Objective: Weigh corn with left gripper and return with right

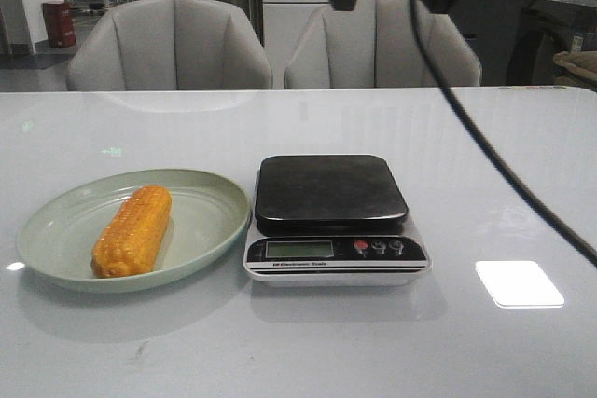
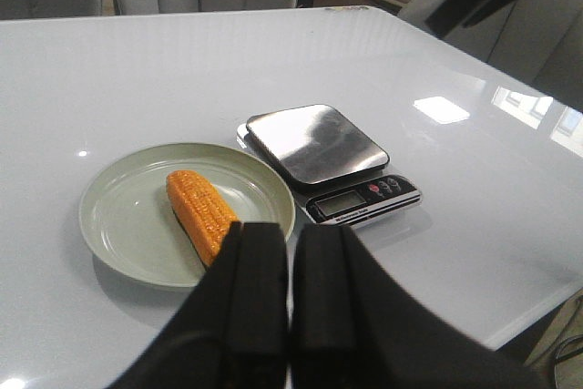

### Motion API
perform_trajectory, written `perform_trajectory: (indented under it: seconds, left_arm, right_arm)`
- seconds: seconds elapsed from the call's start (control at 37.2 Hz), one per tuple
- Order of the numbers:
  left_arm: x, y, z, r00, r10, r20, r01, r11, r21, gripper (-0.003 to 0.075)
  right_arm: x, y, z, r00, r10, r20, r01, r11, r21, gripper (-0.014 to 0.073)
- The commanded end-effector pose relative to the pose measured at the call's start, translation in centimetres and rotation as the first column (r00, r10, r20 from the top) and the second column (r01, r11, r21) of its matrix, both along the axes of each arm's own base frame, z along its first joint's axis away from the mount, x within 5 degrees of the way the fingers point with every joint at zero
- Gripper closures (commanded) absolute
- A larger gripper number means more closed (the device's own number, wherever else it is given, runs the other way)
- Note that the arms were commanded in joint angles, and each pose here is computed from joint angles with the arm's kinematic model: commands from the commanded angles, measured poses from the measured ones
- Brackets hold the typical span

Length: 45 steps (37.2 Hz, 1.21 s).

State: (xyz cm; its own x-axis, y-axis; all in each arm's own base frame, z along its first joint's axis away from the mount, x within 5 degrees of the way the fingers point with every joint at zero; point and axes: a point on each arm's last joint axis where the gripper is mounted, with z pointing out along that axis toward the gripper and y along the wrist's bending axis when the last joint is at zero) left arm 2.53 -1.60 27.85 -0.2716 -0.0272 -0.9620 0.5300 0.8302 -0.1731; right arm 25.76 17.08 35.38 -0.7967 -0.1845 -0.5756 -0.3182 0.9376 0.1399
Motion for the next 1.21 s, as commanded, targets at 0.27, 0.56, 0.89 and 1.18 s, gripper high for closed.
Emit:
perform_trajectory:
  seconds: [0.27, 0.56, 0.89, 1.18]
  left_arm:
    - [0.0, -0.1, 1.5, 0.997, 0.000, 0.073, 0.004, 0.999, -0.053, 0.0606]
    - [0.0, -0.1, 1.5, 0.997, 0.000, 0.073, 0.004, 0.999, -0.053, 0.0606]
    - [0.0, -0.1, 1.5, 0.997, 0.000, 0.073, 0.004, 0.999, -0.053, 0.0606]
    - [0.0, -0.1, 1.5, 0.997, 0.000, 0.073, 0.004, 0.999, -0.053, 0.0606]
  right_arm:
    - [-10.6, -7.6, -0.4, 0.929, 0.027, 0.368, -0.077, 0.990, 0.120, 0.0020]
    - [-18.2, -12.7, -4.6, 0.810, -0.016, 0.587, -0.138, 0.967, 0.216, 0.0020]
    - [-21.4, -14.5, -10.0, 0.614, -0.077, 0.786, -0.246, 0.927, 0.283, 0.0020]
    - [-21.3, -14.4, -10.5, 0.620, -0.077, 0.781, -0.247, 0.925, 0.288, 0.0433]
